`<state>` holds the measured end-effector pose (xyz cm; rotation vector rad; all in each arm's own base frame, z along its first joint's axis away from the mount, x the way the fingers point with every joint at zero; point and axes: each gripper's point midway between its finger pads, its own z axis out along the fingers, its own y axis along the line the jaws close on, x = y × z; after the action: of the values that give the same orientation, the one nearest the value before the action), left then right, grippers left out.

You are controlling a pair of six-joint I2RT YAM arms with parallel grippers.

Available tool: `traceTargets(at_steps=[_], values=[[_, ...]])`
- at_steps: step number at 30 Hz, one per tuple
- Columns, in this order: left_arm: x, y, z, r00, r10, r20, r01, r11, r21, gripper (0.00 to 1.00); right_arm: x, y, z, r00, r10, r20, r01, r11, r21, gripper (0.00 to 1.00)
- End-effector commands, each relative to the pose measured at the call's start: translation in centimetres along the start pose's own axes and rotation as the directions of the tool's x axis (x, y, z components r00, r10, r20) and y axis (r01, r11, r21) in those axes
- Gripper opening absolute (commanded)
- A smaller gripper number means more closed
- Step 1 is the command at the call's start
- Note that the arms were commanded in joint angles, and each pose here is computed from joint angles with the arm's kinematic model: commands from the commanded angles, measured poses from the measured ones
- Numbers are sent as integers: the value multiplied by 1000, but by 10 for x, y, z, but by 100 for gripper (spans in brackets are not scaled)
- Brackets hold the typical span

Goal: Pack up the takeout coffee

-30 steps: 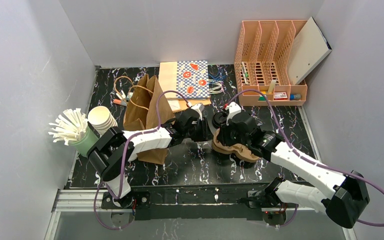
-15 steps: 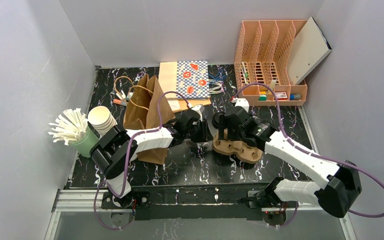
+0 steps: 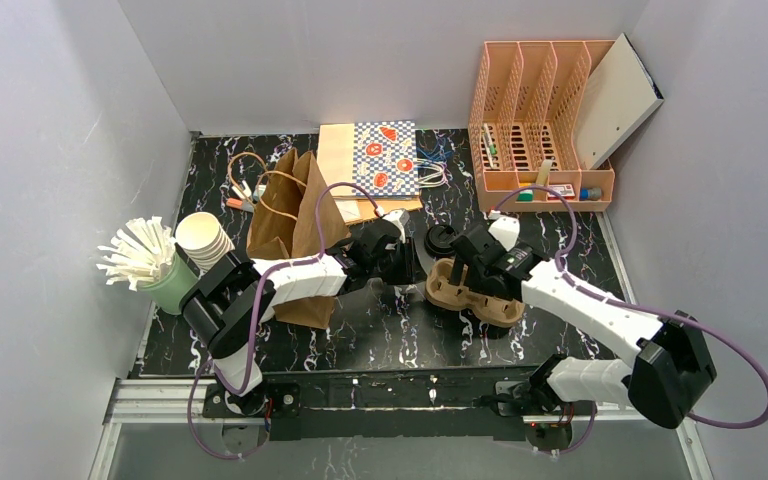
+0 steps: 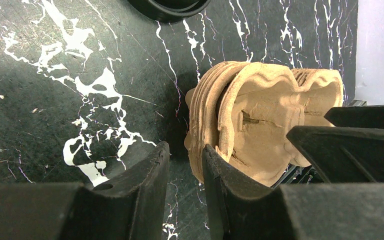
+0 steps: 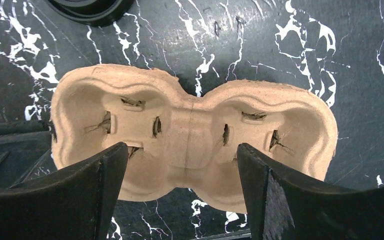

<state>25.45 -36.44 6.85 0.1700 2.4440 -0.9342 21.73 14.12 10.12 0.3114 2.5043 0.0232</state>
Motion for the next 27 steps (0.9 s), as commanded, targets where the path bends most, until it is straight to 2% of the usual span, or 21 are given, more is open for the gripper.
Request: traceTargets(at_steps=[1, 6, 11, 15, 17, 27], values=[[-1, -4, -5, 1000, 20, 8, -20, 1000, -1, 29, 5, -7, 10, 998, 56, -14, -55, 996, 69, 88], [-1, -4, -4, 1000, 20, 8, -20, 1000, -1, 29, 17, -5, 20, 996, 62, -61, -56, 994, 91, 86], [-1, -4, -4, 1000, 21, 7, -21, 1000, -1, 29, 21, -5, 22, 994, 60, -86, -52, 994, 99, 72], [-2, -4, -3, 1000, 27, 6, -27, 1000, -5, 29, 11, 1, 12, 995, 75, -68, -71, 996, 60, 51], [-3, -4, -2, 999, 33, 6, -33, 999, -10, 29, 6, 3, 5, 995, 82, -58, -80, 996, 41, 45], [-3, -4, 0, 999, 49, 4, -49, 999, -23, 29, -12, 9, -18, 994, 110, -22, -110, 994, -27, 43]])
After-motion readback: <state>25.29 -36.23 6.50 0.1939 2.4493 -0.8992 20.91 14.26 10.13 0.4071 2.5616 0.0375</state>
